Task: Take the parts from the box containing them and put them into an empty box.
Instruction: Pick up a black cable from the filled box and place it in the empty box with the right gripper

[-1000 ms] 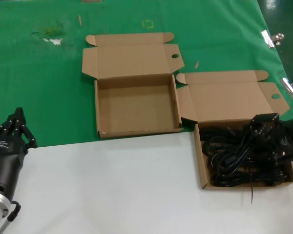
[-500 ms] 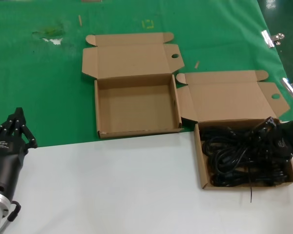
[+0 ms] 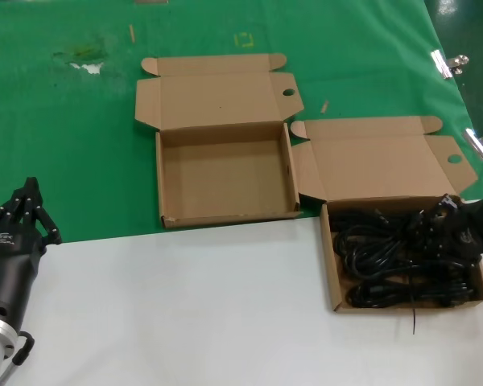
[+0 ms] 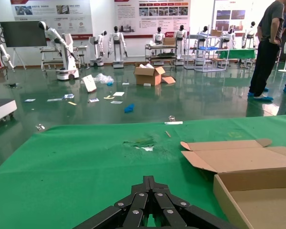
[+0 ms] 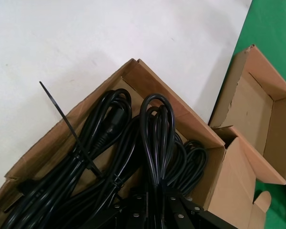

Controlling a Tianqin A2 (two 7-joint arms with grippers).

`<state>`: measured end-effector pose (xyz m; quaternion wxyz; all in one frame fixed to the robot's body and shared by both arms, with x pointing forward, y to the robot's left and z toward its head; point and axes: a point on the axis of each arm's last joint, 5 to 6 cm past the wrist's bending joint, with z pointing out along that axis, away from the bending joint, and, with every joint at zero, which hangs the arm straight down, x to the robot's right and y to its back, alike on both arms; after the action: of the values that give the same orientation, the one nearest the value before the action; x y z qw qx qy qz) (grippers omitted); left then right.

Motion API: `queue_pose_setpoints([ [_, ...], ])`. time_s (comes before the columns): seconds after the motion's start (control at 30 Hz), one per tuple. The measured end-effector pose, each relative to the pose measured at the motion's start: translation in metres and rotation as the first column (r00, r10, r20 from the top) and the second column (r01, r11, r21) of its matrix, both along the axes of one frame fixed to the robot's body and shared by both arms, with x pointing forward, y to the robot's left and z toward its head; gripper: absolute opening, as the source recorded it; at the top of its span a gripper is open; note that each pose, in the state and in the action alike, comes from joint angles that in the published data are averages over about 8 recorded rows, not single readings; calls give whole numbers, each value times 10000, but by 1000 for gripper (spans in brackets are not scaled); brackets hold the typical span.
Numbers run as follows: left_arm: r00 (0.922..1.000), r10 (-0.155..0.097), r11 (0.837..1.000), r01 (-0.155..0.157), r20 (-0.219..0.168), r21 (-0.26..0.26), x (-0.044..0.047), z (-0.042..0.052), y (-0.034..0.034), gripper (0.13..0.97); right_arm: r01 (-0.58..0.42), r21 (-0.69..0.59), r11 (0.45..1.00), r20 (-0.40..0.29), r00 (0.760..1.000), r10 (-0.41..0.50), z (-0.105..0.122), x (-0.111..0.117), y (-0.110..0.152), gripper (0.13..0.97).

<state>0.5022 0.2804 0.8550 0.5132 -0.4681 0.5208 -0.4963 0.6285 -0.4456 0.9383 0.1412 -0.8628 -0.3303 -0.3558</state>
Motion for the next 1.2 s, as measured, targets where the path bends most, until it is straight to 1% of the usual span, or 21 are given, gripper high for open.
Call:
queue_pose_setpoints([
  [0.27, 10000, 0, 10000, 0, 0, 0, 0, 0, 0, 140, 450, 165, 9988, -296, 9986, -445, 124, -55, -5, 173],
  [0.5, 10000, 0, 10000, 0, 0, 0, 0, 0, 0, 140, 1090, 412, 9932, -584, 9926, -1065, 351, -109, 42, 173],
  [0.63, 10000, 0, 10000, 0, 0, 0, 0, 0, 0, 140, 1519, 702, 9859, -863, 9856, -1457, 488, -130, 96, 173],
  [0.8, 10000, 0, 10000, 0, 0, 0, 0, 0, 0, 140, 1988, 1141, 9734, -1264, 9747, -1842, 621, -127, 194, 173],
  [0.93, 10000, 0, 10000, 0, 0, 0, 0, 0, 0, 140, 2184, 1371, 9662, -1432, 9695, -1989, 685, -91, 294, 173],
  [1.2, 10000, 0, 10000, 0, 0, 0, 0, 0, 0, 140, 1991, 1631, 9663, -1290, 9753, -1791, 764, 69, 590, 173],
])
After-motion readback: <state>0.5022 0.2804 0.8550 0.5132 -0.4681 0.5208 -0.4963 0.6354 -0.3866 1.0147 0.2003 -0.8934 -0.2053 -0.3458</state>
